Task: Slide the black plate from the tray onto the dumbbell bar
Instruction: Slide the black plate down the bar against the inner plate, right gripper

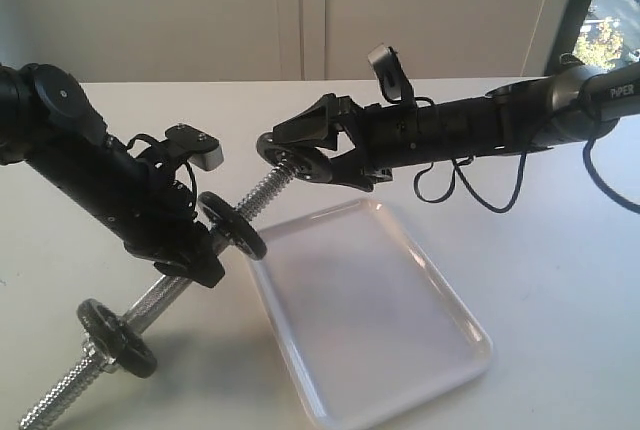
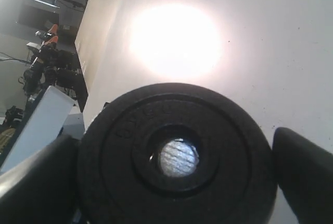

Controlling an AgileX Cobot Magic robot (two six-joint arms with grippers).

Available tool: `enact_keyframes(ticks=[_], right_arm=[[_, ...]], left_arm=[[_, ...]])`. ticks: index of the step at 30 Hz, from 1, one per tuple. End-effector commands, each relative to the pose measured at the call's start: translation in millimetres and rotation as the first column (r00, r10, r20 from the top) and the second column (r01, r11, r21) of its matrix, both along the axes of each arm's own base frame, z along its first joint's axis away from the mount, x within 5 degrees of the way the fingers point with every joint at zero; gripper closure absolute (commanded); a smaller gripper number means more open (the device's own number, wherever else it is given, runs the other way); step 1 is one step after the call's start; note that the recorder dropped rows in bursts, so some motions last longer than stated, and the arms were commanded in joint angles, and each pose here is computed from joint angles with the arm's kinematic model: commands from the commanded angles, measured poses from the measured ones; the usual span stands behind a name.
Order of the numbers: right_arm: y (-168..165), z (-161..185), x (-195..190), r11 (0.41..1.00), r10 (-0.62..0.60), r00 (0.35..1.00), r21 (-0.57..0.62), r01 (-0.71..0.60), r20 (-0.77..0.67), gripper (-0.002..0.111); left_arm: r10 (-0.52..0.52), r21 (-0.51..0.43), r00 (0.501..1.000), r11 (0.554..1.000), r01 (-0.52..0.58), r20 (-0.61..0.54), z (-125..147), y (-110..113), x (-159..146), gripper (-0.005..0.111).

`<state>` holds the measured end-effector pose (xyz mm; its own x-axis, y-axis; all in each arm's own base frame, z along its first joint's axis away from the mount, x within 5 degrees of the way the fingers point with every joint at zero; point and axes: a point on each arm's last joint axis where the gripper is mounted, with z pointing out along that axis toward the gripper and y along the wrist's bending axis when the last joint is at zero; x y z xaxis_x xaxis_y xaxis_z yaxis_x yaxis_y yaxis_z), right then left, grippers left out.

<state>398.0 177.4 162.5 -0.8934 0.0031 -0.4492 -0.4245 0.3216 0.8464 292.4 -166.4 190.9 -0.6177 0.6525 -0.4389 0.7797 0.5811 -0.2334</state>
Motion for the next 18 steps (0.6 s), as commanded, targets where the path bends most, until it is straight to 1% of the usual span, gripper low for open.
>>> enact_keyframes(ticks=[1,5,10,16,18], right_arm=[[18,19,-16,0.986,0.091,0.996,0.142,-0.092,0.013,0.108],[24,15,-22,0.984,0.106,0.994,0.142,-0.107,0.009,0.108],[27,12,-25,0.981,0.079,0.997,0.176,-0.077,0.000,0.108],[28,5,-30,0.982,0.088,0.996,0.165,-0.088,0.010,0.108],[33,5,-34,0.981,0.102,0.995,0.164,-0.103,0.012,0.108]], left_arm=[[0.085,-0.098,0.996,0.992,-0.081,0.031,17,-6,5,0.107],[0.087,-0.102,0.996,0.991,-0.084,0.029,17,-7,5,0.107],[0.094,-0.110,0.995,0.990,-0.091,0.027,18,-7,5,0.107],[0.116,-0.112,0.993,0.987,-0.112,0.032,18,-7,7,0.107],[0.121,-0.114,0.992,0.987,-0.116,0.036,18,-7,7,0.107]])
